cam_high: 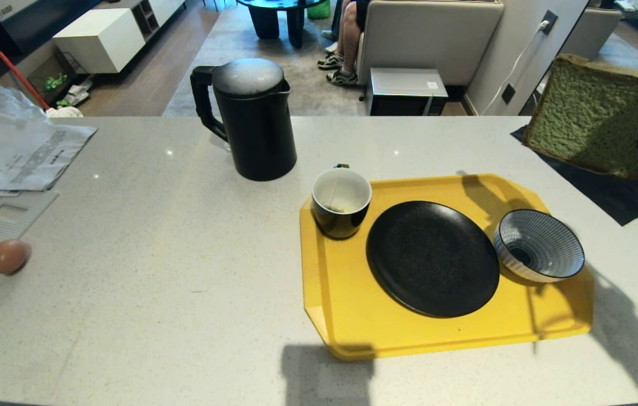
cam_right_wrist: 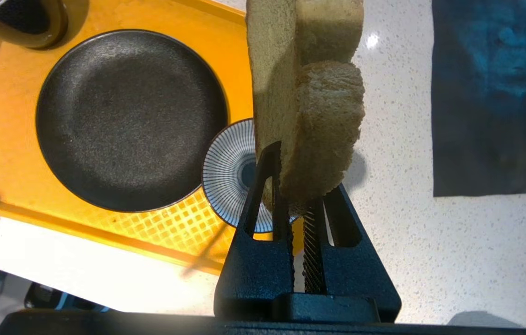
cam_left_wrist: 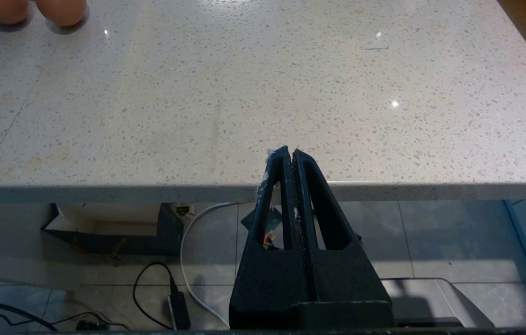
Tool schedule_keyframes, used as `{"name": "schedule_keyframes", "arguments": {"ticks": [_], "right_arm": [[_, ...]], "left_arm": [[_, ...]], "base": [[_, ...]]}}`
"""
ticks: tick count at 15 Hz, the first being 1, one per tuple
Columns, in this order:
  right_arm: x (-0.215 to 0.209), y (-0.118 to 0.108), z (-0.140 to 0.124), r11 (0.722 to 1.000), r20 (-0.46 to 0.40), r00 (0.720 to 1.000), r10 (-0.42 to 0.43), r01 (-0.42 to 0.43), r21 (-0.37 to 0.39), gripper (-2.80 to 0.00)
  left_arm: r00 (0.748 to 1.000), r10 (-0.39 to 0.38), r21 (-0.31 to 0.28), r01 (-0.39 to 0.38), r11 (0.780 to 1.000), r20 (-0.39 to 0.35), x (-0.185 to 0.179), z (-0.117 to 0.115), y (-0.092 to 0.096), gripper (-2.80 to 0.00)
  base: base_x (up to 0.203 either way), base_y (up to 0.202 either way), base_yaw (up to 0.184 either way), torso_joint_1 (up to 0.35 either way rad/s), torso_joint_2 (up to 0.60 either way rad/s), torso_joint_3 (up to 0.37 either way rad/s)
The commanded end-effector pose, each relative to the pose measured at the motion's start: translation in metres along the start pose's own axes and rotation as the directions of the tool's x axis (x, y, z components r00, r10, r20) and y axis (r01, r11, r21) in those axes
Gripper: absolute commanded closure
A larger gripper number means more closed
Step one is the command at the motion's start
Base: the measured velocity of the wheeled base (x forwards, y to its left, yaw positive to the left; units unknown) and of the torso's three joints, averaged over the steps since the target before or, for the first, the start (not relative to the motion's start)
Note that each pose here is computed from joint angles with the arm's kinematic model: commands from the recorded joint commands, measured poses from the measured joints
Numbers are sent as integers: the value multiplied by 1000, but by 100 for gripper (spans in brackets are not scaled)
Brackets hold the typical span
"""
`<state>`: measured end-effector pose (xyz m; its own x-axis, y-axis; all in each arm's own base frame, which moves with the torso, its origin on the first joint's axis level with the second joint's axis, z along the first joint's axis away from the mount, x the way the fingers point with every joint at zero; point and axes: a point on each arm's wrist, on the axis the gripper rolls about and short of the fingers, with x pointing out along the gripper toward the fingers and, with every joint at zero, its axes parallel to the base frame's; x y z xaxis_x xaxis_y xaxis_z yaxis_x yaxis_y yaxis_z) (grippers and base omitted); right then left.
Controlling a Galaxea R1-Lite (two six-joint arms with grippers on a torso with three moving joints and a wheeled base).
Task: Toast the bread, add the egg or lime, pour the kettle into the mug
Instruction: Put the bread slices in the toaster
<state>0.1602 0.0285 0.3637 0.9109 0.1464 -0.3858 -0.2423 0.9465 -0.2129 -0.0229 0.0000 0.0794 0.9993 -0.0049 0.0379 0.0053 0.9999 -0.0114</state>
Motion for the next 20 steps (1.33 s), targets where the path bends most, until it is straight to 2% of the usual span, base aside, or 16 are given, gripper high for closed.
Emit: {"name": "schedule_keyframes", "arguments": {"ticks": [1,3,6,11,20], "right_arm": [[9,-1,1,1000,-22,1000,2,-2,3,0],[13,0,-1,999,-34,999,11,-9,47,0],[30,-7,6,998,-37,999,-13,16,69,0],[35,-11,13,996,-23,998,-50,51,68,0],[31,-11,11,996,-20,998,-52,53,70,0]], "left_arm": [[1000,2,-1,-2,1000,-13,1,-4,0,0],[1000,0,-1,0,1000,-13,1,-4,0,0],[1000,0,-1,0,1000,-13,1,-4,0,0],[1000,2,1,-2,1000,-13,1,-4,0,0],[1000,-1,2,1,1000,-13,1,-4,0,0]], "base": [[0,0,0,0,0,0],[0,0,0,0,0,0],[0,0,0,0,0,0],[0,0,0,0,0,0],[-7,0,0,1,1,0]]}}
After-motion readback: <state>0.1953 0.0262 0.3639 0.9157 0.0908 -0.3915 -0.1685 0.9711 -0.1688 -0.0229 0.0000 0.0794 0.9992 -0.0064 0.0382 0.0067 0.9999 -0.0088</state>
